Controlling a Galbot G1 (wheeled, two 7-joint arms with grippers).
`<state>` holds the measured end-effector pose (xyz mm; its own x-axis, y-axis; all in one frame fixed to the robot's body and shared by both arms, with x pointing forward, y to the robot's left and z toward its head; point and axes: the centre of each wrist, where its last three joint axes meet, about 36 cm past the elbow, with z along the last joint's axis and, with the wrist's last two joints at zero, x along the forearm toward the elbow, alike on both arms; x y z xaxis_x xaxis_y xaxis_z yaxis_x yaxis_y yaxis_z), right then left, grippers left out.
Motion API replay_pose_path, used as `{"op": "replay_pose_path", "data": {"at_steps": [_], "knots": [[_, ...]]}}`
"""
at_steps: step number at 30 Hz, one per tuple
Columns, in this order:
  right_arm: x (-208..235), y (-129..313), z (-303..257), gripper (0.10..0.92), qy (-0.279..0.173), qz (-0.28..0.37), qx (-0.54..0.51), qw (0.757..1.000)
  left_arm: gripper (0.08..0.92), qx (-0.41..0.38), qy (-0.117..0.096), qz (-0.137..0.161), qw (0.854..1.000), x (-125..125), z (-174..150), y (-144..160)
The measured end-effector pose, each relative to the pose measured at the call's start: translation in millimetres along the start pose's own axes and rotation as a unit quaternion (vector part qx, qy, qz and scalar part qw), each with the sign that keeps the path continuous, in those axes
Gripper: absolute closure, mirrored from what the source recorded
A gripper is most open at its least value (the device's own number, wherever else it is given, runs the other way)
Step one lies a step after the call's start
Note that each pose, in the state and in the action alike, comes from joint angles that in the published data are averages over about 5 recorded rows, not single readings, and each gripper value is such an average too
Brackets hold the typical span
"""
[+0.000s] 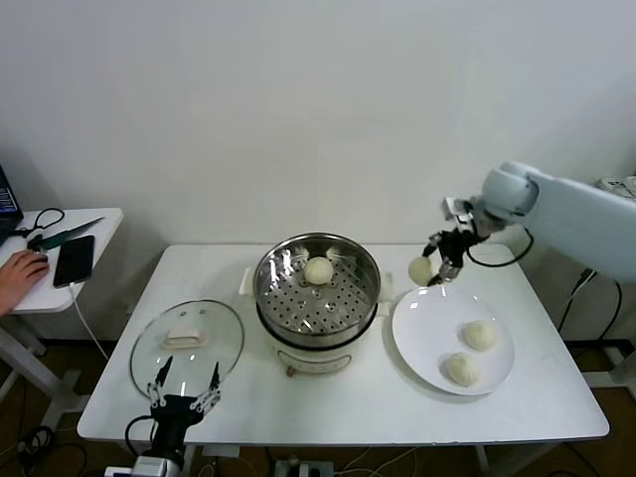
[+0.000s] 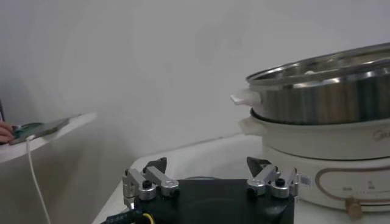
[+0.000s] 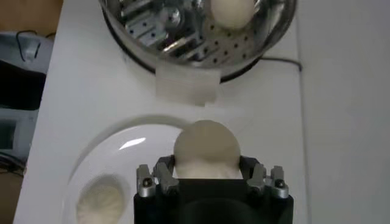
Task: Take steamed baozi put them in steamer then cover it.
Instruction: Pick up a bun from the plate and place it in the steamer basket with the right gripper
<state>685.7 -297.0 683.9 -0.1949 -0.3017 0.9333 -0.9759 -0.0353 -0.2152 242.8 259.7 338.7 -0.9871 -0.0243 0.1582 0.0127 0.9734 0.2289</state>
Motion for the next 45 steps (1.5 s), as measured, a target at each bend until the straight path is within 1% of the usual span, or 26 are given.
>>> {"op": "replay_pose_path", "data": {"at_steps": [4, 9, 15, 22, 34, 45], "knots": [[12.0, -10.6, -40.3, 0.33, -0.011, 0.003, 0.014, 1.0, 0.177, 0.0, 0.0, 0.004, 1.0, 1.3, -0.1, -2.4], [7.0, -20.7, -95.2, 0.327, -0.018, 0.003, 0.038, 0.999, 0.177, -0.003, -0.003, 0.009, 1.0, 0.5, -1.0, -3.7], [-19.1, -25.7, -153.7, 0.327, -0.015, -0.005, 0.066, 0.998, 0.177, -0.006, -0.007, 0.009, 1.0, -2.0, -3.9, -2.4], [-66.4, -20.8, -203.0, 0.327, -0.009, -0.023, 0.09, 0.996, 0.177, -0.005, -0.007, 0.009, 1.0, -3.5, -4.9, -3.7], [-140.6, -2.0, -246.6, 0.327, 0.001, -0.052, 0.117, 0.992, 0.177, -0.007, -0.004, 0.008, 1.0, -4.7, -2.1, -0.8], [-177.7, 11.3, -249.4, 0.326, 0.009, -0.065, 0.124, 0.99, 0.177, -0.007, -0.005, 0.006, 1.0, -6.8, -1.4, 0.9]]}}
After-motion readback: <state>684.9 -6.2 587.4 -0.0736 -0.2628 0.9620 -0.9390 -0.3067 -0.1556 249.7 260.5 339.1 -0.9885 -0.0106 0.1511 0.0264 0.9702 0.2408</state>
